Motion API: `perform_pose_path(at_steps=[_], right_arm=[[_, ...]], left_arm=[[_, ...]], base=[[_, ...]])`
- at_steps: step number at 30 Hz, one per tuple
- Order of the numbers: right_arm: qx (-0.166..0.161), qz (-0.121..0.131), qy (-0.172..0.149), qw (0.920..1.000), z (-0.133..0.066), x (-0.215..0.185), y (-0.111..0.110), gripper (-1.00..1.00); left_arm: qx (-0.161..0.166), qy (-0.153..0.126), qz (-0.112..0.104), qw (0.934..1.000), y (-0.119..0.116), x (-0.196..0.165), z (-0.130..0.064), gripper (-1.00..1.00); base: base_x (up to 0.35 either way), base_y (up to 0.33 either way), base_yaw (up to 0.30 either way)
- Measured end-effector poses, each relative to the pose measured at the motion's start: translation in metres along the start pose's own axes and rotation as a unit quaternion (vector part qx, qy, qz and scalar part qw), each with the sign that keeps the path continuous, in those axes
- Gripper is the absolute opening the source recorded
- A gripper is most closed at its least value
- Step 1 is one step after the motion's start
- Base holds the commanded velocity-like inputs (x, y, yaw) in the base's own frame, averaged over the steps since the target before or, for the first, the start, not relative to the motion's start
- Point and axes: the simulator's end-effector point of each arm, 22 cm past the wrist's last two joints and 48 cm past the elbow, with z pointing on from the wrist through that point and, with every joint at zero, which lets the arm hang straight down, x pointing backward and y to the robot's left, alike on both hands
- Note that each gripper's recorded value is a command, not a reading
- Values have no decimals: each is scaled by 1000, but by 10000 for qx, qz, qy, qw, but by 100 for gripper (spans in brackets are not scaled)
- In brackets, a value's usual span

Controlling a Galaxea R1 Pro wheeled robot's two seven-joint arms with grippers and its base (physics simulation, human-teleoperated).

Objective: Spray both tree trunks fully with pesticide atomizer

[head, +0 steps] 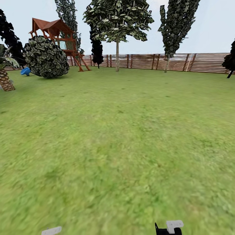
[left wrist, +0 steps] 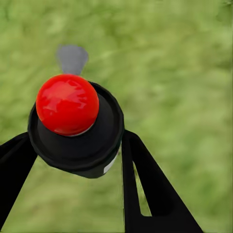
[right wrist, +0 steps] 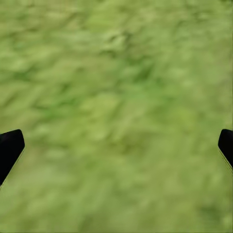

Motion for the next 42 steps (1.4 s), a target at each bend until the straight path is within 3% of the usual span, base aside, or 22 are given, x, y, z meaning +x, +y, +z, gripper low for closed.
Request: perform_pose_path(at_steps=[42], right_arm=[[0, 0, 1, 10000, 0, 0, 0, 100]], left_arm=[[12, -1, -5, 10000, -2, 0, 0, -100]], base=[[339, 0, 0]])
